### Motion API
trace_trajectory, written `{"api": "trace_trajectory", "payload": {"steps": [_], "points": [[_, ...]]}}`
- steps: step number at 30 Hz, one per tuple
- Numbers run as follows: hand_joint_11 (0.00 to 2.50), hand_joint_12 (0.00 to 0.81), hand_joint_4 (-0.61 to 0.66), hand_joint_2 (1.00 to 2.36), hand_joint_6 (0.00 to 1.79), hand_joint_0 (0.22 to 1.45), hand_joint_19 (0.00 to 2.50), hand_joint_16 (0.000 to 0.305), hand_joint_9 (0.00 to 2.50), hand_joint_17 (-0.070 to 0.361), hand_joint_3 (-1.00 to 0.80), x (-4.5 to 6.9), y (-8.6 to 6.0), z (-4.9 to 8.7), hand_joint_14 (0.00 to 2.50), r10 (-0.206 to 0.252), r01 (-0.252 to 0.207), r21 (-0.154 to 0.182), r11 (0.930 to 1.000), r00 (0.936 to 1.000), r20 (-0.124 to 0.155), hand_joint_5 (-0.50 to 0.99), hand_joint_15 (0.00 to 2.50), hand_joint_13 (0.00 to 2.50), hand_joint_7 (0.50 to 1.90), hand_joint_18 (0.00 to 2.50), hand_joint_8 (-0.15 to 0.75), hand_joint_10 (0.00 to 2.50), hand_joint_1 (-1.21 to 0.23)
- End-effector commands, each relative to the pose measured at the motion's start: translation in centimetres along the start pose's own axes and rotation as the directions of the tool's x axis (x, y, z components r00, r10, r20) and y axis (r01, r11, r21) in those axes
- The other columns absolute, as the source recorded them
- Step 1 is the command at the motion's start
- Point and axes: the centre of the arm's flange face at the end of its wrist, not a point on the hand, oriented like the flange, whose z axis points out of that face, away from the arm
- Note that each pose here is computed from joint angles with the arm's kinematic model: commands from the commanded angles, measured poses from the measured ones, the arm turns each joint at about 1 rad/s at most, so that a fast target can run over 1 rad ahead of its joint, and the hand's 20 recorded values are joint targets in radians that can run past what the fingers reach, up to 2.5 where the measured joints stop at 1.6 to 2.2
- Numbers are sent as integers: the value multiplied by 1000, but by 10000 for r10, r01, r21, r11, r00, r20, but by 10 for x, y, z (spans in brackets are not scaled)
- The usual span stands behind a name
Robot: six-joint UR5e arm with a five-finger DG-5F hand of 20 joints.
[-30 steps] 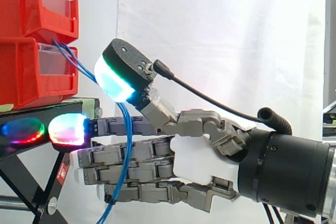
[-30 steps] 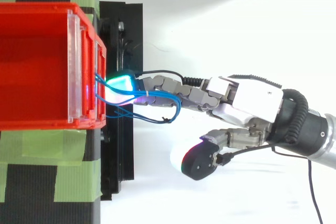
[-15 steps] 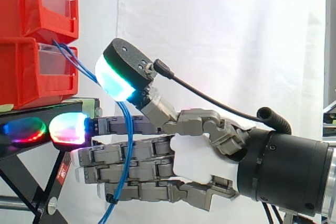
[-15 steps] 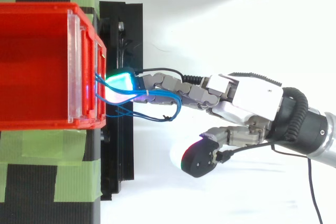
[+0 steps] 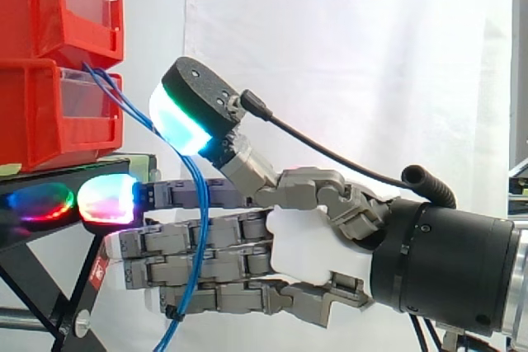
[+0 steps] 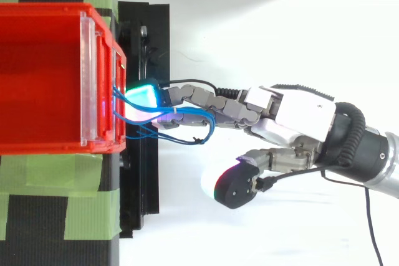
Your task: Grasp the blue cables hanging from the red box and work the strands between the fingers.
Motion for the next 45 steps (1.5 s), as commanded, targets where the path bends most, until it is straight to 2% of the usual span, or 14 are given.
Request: {"api": "trace_trajectory", "payload": {"steps": [1, 11, 20, 29, 34, 41, 45], "points": [[129, 416, 187, 1000, 4, 674, 302, 63, 347, 141, -1000, 0, 0, 0, 9, 1, -1, -3, 10000, 10000, 4, -270, 333, 387, 624, 288, 308, 2, -526], [166, 427, 192, 1000, 4, 682, 325, 64, 391, 144, -1000, 0, 1, 1, 10, 10, -10, -15, 10000, 10000, 5, -263, 372, 454, 625, 376, 319, 6, -525], [319, 438, 199, 1000, 4, 686, 395, 64, 528, 145, -1000, 0, 1, 1, 14, 10, -10, -15, 10000, 10000, 5, -256, 442, 557, 628, 496, 344, 7, -522], [645, 464, 212, 1000, 4, 696, 546, 65, 745, 146, -1000, 1, 1, 1, 19, 34, -34, -27, 10000, 10000, 6, -243, 704, 813, 631, 676, 373, 15, -515], [965, 477, 220, 1000, 5, 702, 658, 65, 914, 147, -1000, 0, 0, 1, 20, 25, -25, -15, 10000, 10000, 5, -228, 952, 973, 635, 799, 391, 18, -511], [1225, 463, 226, 1000, 5, 710, 793, 64, 1041, 145, -1000, 0, 1, 1, 15, 32, -32, -27, 10000, 10000, 22, -213, 1182, 1128, 638, 907, 376, 14, -509], [1466, 442, 234, 1000, 5, 715, 882, 64, 1137, 145, -1000, 0, 1, 1, 10, 32, -32, -27, 10000, 10000, 22, -202, 1327, 1211, 640, 978, 351, 9, -509]]}}
